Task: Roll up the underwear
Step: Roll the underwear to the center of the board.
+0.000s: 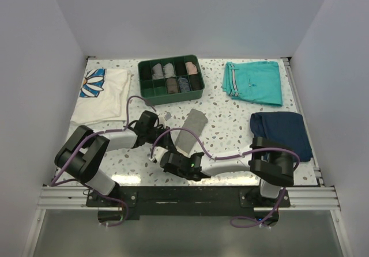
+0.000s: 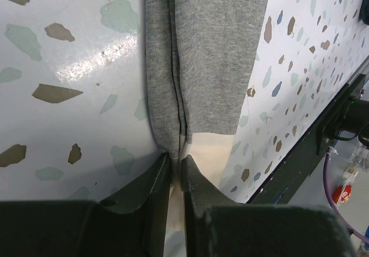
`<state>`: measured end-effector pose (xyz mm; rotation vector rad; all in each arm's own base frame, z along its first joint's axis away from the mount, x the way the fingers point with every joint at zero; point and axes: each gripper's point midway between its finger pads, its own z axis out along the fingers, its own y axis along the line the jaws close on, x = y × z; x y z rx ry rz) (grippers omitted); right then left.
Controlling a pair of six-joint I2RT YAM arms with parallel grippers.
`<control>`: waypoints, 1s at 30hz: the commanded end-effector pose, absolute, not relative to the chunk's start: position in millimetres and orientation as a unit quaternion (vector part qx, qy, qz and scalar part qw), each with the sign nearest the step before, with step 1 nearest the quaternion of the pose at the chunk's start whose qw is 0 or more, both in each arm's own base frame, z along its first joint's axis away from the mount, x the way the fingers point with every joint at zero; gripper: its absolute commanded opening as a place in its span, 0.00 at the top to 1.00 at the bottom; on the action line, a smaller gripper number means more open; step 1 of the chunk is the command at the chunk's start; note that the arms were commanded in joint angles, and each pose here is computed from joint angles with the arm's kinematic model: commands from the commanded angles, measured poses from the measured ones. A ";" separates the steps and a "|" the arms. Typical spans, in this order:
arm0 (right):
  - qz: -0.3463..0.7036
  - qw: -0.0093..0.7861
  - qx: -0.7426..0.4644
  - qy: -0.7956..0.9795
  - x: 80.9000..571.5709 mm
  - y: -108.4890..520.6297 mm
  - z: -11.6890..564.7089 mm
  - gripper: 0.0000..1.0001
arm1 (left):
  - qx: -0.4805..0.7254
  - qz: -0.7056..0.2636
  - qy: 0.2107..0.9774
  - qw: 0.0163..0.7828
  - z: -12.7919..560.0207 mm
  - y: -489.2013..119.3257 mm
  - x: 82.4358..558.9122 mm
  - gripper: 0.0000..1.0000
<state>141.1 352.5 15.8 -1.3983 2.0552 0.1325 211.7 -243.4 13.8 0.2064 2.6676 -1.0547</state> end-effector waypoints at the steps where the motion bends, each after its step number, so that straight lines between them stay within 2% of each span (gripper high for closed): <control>1: 0.049 0.249 -0.529 0.810 127.2 324.6 -13.8 1.00 | 0.065 -0.286 0.952 0.093 -20.0 -213.7 188.9 0.78; 6: 0.107 0.243 -0.492 0.829 128.9 332.8 -1.0 1.00 | 0.054 -0.269 0.954 0.121 -10.5 -209.1 202.1 0.65; 7: 0.123 0.247 -0.477 0.834 132.1 335.1 4.1 1.00 | 0.052 -0.267 0.953 0.130 -6.5 -208.7 205.6 0.57; 9: 0.150 0.243 -0.466 0.837 131.3 339.7 7.8 1.00 | 0.045 -0.257 0.955 0.144 -1.0 -206.6 214.1 0.51; 10: 0.159 0.243 -0.454 0.842 133.7 339.0 10.5 1.00 | 0.042 -0.253 0.955 0.150 2.0 -205.6 217.6 0.44; 12: 0.179 0.241 -0.445 0.843 133.7 342.7 14.4 1.00 | 0.026 -0.235 0.958 0.163 5.1 -199.4 226.0 0.38; 13: 0.185 0.240 -0.436 0.848 135.4 341.6 14.7 1.00 | 0.020 -0.228 0.958 0.170 7.6 -196.5 229.0 0.32; 16: 0.206 0.244 -0.412 0.853 141.0 342.5 20.2 1.00 | -0.009 -0.206 0.960 0.189 12.2 -184.8 238.0 0.26; 30: 0.330 0.223 -0.342 0.851 157.9 355.7 54.7 1.00 | -0.050 -0.181 0.959 0.214 13.9 -160.3 230.8 0.24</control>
